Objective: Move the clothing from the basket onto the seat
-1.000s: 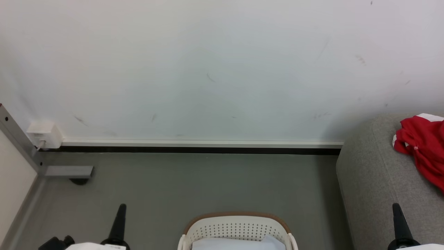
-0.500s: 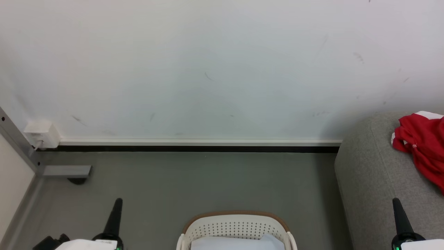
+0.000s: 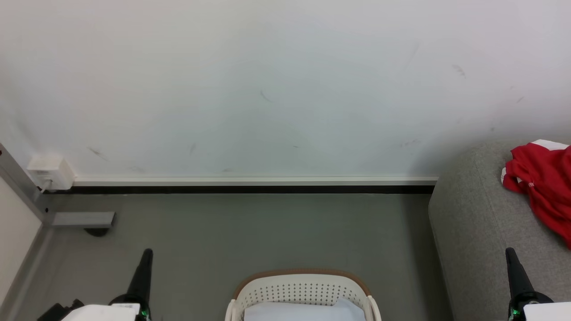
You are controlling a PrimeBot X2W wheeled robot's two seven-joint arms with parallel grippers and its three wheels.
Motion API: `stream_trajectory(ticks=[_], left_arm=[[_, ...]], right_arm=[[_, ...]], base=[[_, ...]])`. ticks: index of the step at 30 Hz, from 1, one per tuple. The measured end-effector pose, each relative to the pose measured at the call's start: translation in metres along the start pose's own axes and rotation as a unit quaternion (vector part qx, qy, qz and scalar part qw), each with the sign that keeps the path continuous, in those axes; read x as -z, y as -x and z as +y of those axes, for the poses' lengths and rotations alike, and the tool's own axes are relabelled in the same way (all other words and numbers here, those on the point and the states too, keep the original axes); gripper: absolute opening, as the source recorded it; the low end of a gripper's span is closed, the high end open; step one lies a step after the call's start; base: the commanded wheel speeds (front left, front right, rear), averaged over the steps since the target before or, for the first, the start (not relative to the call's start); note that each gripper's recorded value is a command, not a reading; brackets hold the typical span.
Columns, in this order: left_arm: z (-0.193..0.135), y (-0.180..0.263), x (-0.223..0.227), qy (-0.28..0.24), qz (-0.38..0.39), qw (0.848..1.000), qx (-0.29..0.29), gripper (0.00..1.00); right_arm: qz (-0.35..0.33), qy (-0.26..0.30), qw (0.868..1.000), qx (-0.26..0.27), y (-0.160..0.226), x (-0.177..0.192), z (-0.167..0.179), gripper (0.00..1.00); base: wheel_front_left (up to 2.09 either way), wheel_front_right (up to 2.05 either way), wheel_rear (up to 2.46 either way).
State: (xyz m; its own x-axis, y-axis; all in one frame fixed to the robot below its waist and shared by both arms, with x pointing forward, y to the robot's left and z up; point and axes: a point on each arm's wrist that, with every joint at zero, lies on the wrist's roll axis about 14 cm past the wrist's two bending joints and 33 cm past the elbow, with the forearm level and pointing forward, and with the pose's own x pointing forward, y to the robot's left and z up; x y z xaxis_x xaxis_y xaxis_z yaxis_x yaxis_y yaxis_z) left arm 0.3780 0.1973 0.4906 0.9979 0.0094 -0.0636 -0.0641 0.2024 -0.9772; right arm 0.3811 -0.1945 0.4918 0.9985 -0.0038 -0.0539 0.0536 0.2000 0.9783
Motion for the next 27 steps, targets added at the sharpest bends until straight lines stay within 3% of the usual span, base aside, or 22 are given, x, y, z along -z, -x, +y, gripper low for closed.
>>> stream_trajectory(ticks=[27], left_arm=[[-0.012,-0.008,-0.005,0.093,0.002,0.995,0.024,0.0]], right_arm=[[0.001,-0.092,0.996,-0.019,-0.005,-0.005,0.01,0.0]], base=[[0.0,0.0,0.0]])
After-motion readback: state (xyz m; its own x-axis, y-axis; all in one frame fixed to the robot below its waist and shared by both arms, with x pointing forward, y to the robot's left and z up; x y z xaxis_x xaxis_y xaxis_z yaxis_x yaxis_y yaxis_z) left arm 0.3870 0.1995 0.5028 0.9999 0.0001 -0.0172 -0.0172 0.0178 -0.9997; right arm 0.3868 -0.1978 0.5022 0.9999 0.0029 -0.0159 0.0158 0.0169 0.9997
